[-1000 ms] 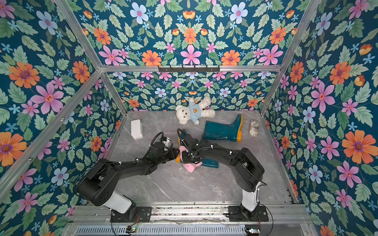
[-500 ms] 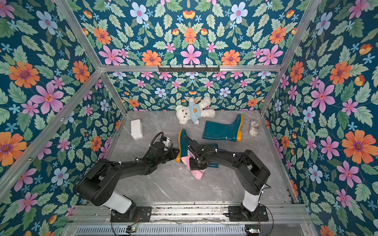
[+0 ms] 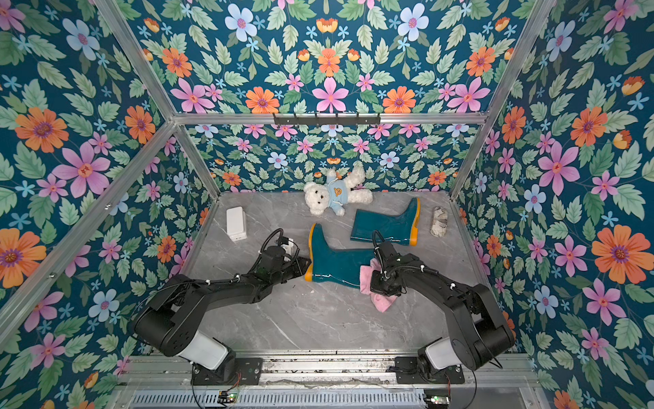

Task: Wipe the rubber boots with a cloth
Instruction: Wipe the dirt off the rubber boot.

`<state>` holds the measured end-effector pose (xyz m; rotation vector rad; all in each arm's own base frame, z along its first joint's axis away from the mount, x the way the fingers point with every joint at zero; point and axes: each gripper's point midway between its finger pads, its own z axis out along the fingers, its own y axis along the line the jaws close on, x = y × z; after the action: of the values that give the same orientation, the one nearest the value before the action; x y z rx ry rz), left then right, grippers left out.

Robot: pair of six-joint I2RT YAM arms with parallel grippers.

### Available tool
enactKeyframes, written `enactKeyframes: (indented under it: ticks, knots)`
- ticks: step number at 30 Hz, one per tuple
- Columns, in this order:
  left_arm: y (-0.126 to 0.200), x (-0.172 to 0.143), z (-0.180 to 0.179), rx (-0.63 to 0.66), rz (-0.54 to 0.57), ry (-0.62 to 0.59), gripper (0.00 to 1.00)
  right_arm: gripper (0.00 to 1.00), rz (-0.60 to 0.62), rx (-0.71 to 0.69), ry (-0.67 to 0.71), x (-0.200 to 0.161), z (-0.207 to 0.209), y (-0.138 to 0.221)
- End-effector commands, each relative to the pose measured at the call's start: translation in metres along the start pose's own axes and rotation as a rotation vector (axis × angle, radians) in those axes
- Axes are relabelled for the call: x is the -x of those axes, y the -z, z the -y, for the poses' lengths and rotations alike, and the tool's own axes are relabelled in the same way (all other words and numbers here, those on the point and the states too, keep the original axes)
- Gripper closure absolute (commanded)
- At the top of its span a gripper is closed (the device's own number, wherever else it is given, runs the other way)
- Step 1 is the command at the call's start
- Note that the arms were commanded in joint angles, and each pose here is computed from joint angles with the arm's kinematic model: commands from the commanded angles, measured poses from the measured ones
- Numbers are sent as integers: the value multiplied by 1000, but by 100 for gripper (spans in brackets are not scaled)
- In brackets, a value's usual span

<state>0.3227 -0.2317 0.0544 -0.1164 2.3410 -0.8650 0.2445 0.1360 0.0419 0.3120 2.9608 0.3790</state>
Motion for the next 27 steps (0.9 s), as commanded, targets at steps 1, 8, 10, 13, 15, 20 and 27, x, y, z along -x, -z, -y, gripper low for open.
enactKeyframes:
  ticks: [1, 8, 10, 13, 15, 20, 27]
  knots:
    - [11, -64, -58, 234, -242, 45, 72, 100, 11, -5, 27, 4, -1, 6]
    - [11, -64, -59, 235, -241, 46, 72, 100, 156, 181, 226, 31, -95, 45]
    - [11, -64, -59, 235, -241, 45, 72, 100, 179, 248, 266, 31, -123, 45]
    - [9, -66, -59, 232, -246, 47, 72, 100, 150, 292, 306, 20, -155, 25]
    - [8, -66, -59, 230, -249, 48, 72, 100, 125, 293, 337, 13, -171, 10]
    - [8, -67, -59, 229, -254, 44, 72, 100, 57, 288, 393, -3, -197, -21]
    - [7, -68, -59, 226, -259, 45, 72, 100, 69, 267, 419, 6, -210, -24]
